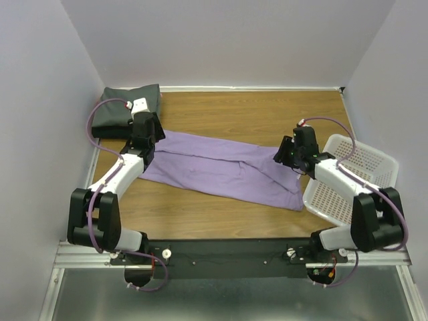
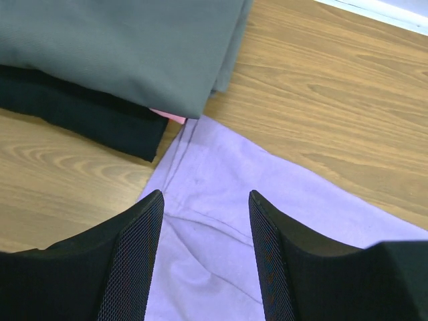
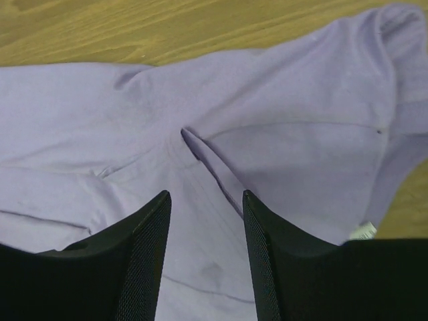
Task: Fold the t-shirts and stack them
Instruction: Fold the tshirt
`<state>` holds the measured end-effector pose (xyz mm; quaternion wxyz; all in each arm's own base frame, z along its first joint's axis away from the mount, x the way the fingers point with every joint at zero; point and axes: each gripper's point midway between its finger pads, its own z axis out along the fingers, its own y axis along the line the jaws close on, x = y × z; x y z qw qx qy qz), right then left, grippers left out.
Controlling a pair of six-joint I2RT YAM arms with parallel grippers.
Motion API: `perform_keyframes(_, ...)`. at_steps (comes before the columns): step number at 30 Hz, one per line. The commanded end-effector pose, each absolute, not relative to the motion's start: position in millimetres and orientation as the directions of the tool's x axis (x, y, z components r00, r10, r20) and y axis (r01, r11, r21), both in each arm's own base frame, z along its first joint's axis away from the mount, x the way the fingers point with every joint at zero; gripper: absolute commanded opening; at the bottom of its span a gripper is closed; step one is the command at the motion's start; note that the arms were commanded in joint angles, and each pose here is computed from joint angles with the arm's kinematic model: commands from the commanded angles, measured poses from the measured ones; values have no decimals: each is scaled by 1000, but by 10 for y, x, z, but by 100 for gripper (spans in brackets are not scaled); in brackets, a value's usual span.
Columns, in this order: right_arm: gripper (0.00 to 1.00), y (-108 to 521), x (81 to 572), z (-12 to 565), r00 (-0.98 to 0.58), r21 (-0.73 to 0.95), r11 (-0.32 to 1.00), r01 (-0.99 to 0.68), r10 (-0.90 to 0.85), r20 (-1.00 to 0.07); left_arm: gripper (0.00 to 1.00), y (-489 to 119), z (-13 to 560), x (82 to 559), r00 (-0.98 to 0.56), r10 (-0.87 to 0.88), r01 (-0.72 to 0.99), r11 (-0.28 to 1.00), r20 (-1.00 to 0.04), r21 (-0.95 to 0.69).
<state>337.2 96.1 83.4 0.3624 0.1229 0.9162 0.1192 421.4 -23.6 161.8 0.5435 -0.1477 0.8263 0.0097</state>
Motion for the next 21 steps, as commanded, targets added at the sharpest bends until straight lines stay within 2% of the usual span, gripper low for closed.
perform_keyframes(1,54,1146,3694,940,-661,346,935,73,305,-686,62,-356,1602,4285,-361,-242,-195,964,-901,-181)
perform_keyframes(14,54,1196,3945,572,-710,303,948,94,278,-648,62,-462,1624,4312,-354,-250,-142,967,-901,-212)
perform_keyframes(21,51,1341,3914,490,-735,315,947,63,258,-627,62,-479,1602,4319,-360,-245,-138,968,-900,-208)
